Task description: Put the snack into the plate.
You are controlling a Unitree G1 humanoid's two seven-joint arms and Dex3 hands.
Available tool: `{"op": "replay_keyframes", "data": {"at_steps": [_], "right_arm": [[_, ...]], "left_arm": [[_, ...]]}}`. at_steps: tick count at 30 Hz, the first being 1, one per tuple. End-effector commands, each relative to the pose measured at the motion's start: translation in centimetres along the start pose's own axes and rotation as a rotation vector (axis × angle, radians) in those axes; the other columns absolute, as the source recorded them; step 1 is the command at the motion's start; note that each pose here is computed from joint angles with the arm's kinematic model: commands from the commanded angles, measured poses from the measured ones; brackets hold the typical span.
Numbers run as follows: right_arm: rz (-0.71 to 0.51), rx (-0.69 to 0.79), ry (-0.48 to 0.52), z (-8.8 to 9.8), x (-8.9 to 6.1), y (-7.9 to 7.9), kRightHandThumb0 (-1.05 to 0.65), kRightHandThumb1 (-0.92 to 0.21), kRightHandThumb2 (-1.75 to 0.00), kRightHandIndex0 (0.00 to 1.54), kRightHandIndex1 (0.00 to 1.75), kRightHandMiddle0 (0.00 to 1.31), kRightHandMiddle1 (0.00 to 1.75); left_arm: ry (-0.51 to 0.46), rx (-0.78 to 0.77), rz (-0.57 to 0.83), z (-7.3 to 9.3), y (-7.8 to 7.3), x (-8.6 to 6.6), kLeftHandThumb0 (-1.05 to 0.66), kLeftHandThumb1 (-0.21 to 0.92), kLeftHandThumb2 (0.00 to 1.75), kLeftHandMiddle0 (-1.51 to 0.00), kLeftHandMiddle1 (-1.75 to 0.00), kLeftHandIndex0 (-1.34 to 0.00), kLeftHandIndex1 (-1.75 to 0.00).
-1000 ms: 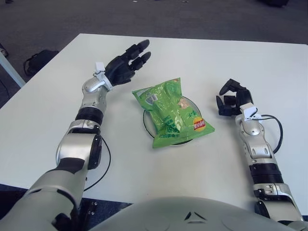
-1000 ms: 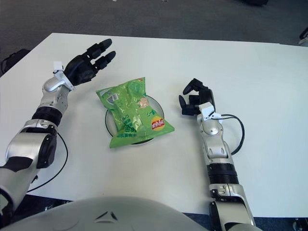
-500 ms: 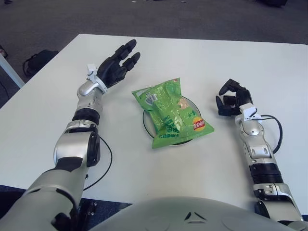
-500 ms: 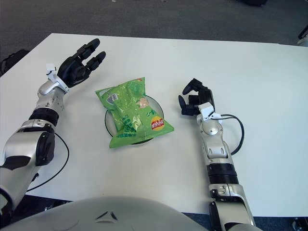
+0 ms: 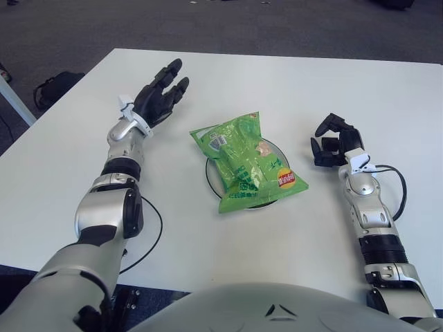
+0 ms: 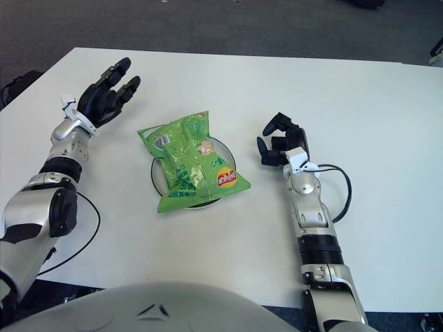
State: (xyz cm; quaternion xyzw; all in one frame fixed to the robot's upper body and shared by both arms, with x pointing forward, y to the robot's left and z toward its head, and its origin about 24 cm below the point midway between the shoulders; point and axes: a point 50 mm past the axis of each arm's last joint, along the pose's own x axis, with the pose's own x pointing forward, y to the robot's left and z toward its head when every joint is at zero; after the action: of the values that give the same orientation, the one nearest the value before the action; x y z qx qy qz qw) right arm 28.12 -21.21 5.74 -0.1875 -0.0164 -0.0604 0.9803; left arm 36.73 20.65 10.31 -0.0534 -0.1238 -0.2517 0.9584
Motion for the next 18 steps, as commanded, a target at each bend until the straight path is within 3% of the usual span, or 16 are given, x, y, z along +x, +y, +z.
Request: {"op": "replay_keyframes", "data": {"at_steps": [1, 6, 7, 11, 18], "right_arm": [[0.091, -0.028, 0.237, -4.9, -2.6, 1.4, -0.48, -0.33, -1.29, 1.32, 1.75, 0.6, 1.75], [0.089, -0.031, 0.237, -4.9, -2.5, 1.5, -0.48, -0.33, -1.3, 1.32, 1.75, 0.6, 1.75], [0.088, -0.032, 0.237, -4.9, -2.5, 1.5, -0.48, -0.33, -1.3, 1.32, 1.75, 0.6, 1.75], [0.085, -0.041, 0.236, -4.8, -2.5, 1.5, -0.48, -0.33, -1.3, 1.32, 1.75, 0.6, 1.75], [0.082, -0.044, 0.239, -4.8, -2.6, 1.6, -0.48, -0.33, -1.3, 1.31, 1.75, 0.6, 1.75]], "left_arm": [[0.047, 0.027, 0.044, -0.9, 0.0, -0.6, -1.04, 0.92, 0.72, -0.06, -0.03, -0.01, -0.04], [0.1, 0.076, 0.132, -1.9, 0.0, -1.0, -1.0, 0.92, 0.87, -0.21, -0.11, 0.0, -0.31], [0.109, 0.081, 0.154, -2.2, -0.1, -1.1, -0.98, 0.92, 0.89, -0.28, -0.21, 0.0, -0.46], [0.138, 0.092, 0.245, -3.2, -0.5, -1.3, -0.92, 0.92, 0.94, -0.3, -0.67, 0.0, -0.8], [0.167, 0.096, 0.425, -4.7, -1.4, -1.8, -0.81, 0.92, 0.97, -0.43, -1.24, -0.01, -1.33]]}}
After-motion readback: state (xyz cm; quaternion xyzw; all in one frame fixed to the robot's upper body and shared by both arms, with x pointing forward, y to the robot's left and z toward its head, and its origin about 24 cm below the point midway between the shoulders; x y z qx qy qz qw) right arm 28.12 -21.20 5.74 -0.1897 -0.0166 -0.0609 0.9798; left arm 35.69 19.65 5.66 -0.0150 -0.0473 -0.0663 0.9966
